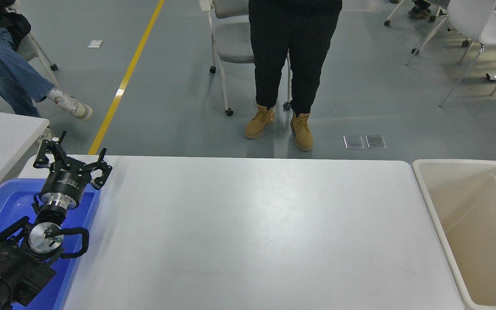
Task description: Clean the table surface
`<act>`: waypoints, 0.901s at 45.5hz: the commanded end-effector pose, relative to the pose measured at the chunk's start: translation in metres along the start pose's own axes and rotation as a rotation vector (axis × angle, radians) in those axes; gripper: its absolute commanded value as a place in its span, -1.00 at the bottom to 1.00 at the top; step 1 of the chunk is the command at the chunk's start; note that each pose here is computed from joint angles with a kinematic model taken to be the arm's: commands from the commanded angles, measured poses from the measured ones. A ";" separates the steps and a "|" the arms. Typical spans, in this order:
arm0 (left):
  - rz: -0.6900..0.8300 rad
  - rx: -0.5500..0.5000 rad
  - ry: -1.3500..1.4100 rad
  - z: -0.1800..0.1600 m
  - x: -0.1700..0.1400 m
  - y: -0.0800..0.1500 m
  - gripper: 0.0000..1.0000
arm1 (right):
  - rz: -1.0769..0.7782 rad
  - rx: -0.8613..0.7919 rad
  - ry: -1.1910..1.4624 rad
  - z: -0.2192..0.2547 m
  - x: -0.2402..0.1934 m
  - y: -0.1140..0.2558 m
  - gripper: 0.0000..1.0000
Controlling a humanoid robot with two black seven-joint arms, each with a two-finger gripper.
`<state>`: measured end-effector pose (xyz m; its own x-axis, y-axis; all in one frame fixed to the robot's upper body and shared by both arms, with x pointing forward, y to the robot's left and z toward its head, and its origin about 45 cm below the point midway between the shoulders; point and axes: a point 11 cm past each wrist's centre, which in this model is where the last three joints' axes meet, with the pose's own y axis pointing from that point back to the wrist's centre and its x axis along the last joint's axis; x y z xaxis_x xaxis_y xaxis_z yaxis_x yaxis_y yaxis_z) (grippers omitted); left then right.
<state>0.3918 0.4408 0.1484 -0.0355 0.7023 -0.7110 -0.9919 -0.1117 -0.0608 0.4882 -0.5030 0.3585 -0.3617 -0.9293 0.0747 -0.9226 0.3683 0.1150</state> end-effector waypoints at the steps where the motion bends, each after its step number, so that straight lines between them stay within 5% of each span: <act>1: -0.001 0.000 0.000 0.000 0.000 0.000 1.00 | -0.099 0.195 -0.130 -0.047 -0.032 0.008 0.95; 15: -0.001 0.000 0.000 0.000 0.000 0.000 1.00 | -0.152 0.290 -0.310 -0.030 -0.066 0.016 0.95; 41: 0.000 0.000 0.000 0.000 0.000 0.000 1.00 | -0.153 0.183 -0.333 0.102 -0.093 0.040 0.95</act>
<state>0.3918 0.4407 0.1484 -0.0354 0.7023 -0.7110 -0.9919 -0.1115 -0.0607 0.4866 -0.4140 0.2998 -0.2047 -0.9490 -0.2399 -0.9622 0.2400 -0.1284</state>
